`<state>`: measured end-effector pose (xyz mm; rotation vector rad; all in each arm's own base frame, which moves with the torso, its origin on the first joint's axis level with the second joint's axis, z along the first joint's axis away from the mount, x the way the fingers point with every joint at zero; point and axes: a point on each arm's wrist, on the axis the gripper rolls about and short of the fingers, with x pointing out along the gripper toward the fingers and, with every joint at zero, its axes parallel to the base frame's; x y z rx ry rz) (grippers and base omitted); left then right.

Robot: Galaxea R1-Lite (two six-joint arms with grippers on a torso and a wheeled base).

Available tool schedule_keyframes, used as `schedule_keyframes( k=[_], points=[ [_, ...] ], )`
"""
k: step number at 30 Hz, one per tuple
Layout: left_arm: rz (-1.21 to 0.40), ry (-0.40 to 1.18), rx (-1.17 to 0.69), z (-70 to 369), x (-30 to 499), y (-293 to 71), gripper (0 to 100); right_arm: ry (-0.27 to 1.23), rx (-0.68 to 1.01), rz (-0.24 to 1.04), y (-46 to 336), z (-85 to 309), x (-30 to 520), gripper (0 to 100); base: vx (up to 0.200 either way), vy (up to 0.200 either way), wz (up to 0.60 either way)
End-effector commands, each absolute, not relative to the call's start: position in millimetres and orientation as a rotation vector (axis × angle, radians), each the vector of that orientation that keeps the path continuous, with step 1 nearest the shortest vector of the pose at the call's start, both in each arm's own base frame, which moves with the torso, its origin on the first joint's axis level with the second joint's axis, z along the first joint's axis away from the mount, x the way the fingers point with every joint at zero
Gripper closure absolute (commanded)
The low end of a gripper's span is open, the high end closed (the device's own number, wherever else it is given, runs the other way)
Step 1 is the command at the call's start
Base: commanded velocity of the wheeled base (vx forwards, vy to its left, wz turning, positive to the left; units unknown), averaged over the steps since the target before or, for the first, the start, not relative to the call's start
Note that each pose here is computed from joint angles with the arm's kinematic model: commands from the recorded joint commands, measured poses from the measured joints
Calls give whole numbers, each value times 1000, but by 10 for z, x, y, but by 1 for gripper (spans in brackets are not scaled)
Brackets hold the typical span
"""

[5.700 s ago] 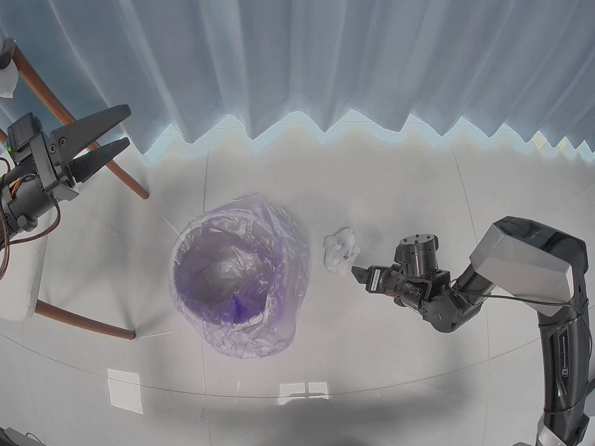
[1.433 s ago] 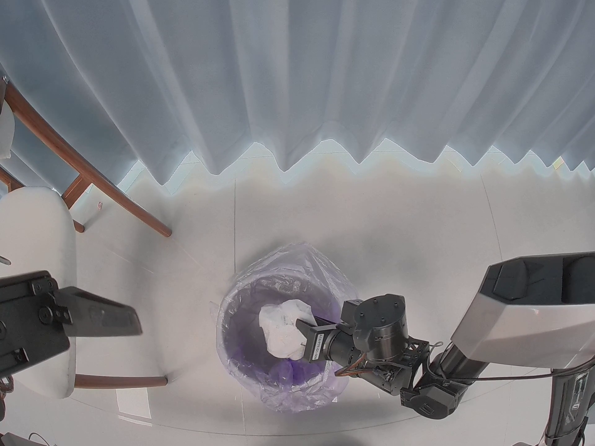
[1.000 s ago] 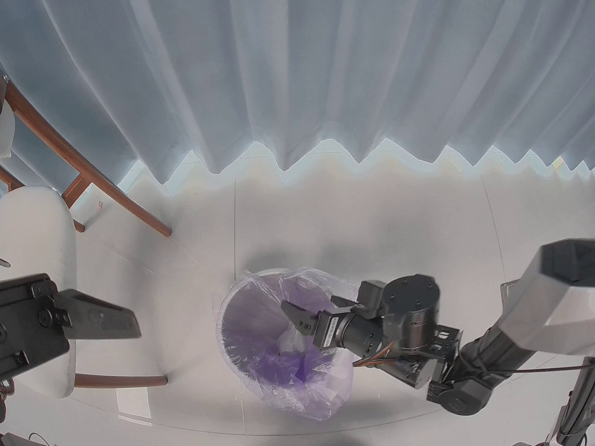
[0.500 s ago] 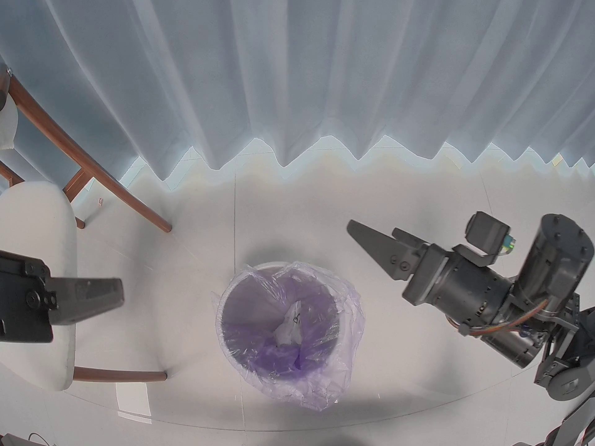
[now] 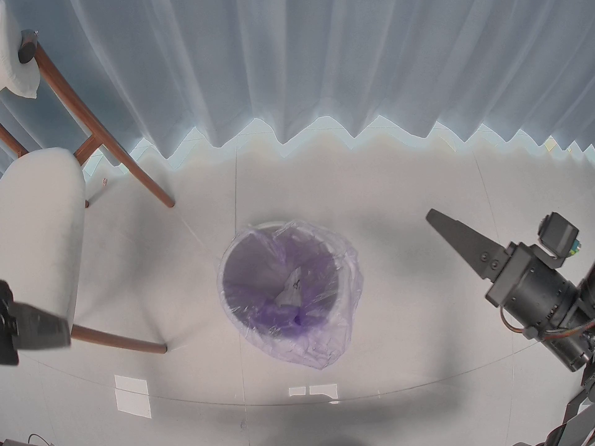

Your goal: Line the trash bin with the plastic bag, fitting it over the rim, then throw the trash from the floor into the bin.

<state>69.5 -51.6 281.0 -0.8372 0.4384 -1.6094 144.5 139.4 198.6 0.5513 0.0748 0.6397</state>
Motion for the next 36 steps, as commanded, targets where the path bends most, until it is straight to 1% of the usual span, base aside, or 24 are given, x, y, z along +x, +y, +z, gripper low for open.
schedule_keyframes(
  k=[1, 5, 6, 8, 10, 11, 12, 13, 18, 22, 25, 26, 27, 29, 30, 31, 32, 33, 36],
  points=[
    [-1623, 440, -776, 2790, 355, -356, 0, 31, 574, 643, 1200, 2037, 1275, 0, -200, 200, 0],
    [-1607, 432, -764, 2797, 306, -326, 0, 24, 570, 638, 1149, 2033, 1234, 0, -200, 200, 0],
    [-1587, 419, -765, 2801, 324, -323, 0, 29, 559, 618, 1133, 2017, 1253, 0, -200, 200, 0],
    [-1531, 381, -761, 2804, 362, -307, 0, 37, 526, 539, 1047, 1980, 1340, 0, 0, 0, 0],
    [-1412, 323, -746, 2785, 506, -278, 0, 42, 472, 438, 915, 1941, 1428, 0, 0, 0, 0],
    [-1383, 310, -742, 2778, 547, -267, 0, 41, 460, 419, 889, 1935, 1445, 0, 0, 0, 0],
    [-1288, 249, -702, 2760, 670, -216, 0, 24, 417, 356, 792, 1933, 1491, 0, 0, 0, 0],
    [-1234, 211, -670, 2748, 723, -178, 0, 9, 395, 321, 728, 1934, 1502, 0, 0, 0, 0],
    [-1027, 14, -444, 2726, 813, -11, 0, -92, 245, 166, 396, 1966, 1339, 0, 0, 0, 0],
    [-881, -61, -347, 2697, 763, 88, 0, -151, 131, 83, 230, 1932, 1128, 0, 0, 0, 0],
    [-795, -92, -304, 2585, 639, 92, 0, -190, 95, 59, 158, 1869, 914, 0, 0, 0, 0],
    [-795, -92, -304, 2585, 639, 92, 0, -190, 95, 59, 158, 1869, 914, 0, 0, 0, 0],
    [-768, -111, -272, 2514, 522, 50, 0, -206, 85, 39, 119, 1809, 799, 0, 0, 0, 0],
    [-776, -129, -240, 2439, 407, -15, 0, -216, 64, -19, 61, 1741, 713, 0, 0, 0, 0],
    [-776, -130, -237, 2432, 398, -20, 0, -218, 62, -24, 57, 1735, 704, 0, 0, 0, 0],
    [-803, -138, -205, 2372, 286, -85, 0, -222, 39, -79, 11, 1663, 627, 0, 0, 0, 0],
    [-803, -138, -205, 2372, 286, -85, 0, -222, 39, -79, 11, 1663, 627, 0, 0, 0, 0],
    [-870, -101, -174, 2300, 209, -134, 0, -238, 31, -125, -21, 1629, 534, 0, 0, 0, 0],
    [-939, -40, -164, 2213, 171, -160, 0, -264, 26, -165, -41, 1609, 399, 0, 0, 0, 0]
  ],
)
